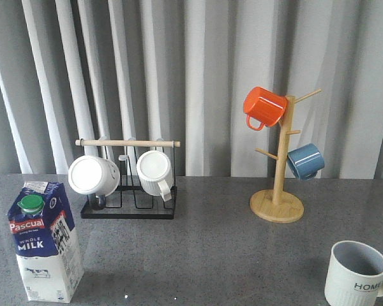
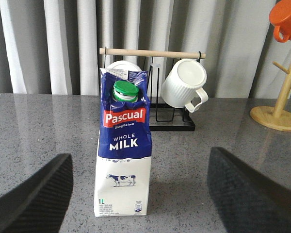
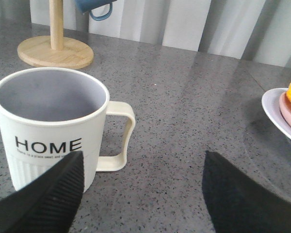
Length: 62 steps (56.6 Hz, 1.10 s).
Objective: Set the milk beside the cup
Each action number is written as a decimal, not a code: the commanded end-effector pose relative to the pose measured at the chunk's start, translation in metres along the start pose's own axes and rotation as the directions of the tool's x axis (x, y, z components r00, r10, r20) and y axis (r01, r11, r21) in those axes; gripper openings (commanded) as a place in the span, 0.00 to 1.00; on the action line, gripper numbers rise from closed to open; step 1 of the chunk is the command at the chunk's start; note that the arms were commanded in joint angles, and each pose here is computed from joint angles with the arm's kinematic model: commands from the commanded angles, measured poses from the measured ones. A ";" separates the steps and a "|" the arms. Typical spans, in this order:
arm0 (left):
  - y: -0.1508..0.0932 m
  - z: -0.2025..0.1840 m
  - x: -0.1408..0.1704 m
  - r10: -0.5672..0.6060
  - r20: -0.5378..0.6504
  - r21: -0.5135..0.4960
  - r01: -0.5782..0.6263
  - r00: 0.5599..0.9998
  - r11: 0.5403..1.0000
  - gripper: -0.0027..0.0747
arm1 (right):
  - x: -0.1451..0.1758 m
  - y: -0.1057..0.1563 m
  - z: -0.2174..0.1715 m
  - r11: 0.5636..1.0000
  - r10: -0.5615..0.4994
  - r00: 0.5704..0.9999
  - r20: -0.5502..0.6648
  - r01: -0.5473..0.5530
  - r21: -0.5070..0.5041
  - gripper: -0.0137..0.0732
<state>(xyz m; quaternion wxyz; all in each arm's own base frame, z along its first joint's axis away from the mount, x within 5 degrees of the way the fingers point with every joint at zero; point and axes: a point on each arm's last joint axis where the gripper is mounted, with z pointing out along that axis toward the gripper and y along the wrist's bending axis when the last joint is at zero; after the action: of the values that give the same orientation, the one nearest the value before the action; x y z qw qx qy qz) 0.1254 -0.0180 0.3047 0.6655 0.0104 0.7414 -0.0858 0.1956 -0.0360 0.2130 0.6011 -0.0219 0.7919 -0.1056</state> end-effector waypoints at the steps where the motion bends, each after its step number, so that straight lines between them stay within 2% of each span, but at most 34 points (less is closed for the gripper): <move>1: -0.003 0.000 -0.017 0.000 0.094 0.022 -0.003 0.996 1.000 0.74 | -0.013 -0.001 0.007 1.000 -0.002 0.993 0.119 0.002 -0.004 0.75; 13: -0.003 0.000 -0.017 0.000 0.094 0.022 -0.003 0.996 1.000 0.74 | 0.000 0.000 0.027 0.999 0.035 0.991 0.132 -0.032 -0.029 0.75; 23: -0.003 0.000 -0.017 0.000 0.094 0.022 -0.003 0.996 1.000 0.74 | 0.009 -0.014 0.035 0.992 0.123 0.979 0.160 -0.125 0.000 0.75; 40: -0.003 0.000 -0.017 0.000 0.094 0.022 -0.003 0.996 1.000 0.74 | 0.006 -0.013 0.051 0.996 0.069 0.983 0.167 -0.057 -0.074 0.75; 62: -0.003 0.000 -0.017 0.000 0.094 0.022 -0.003 0.996 1.000 0.74 | 0.014 -0.016 0.066 0.996 0.057 0.987 0.148 -0.046 -0.074 0.75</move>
<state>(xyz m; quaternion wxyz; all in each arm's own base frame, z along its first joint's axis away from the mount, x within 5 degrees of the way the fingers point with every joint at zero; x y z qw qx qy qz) 0.1253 -0.0180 0.3046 0.6651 0.0103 0.7417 -0.0857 0.2451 -0.0600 0.1679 0.6109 -0.0217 0.7898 -0.0507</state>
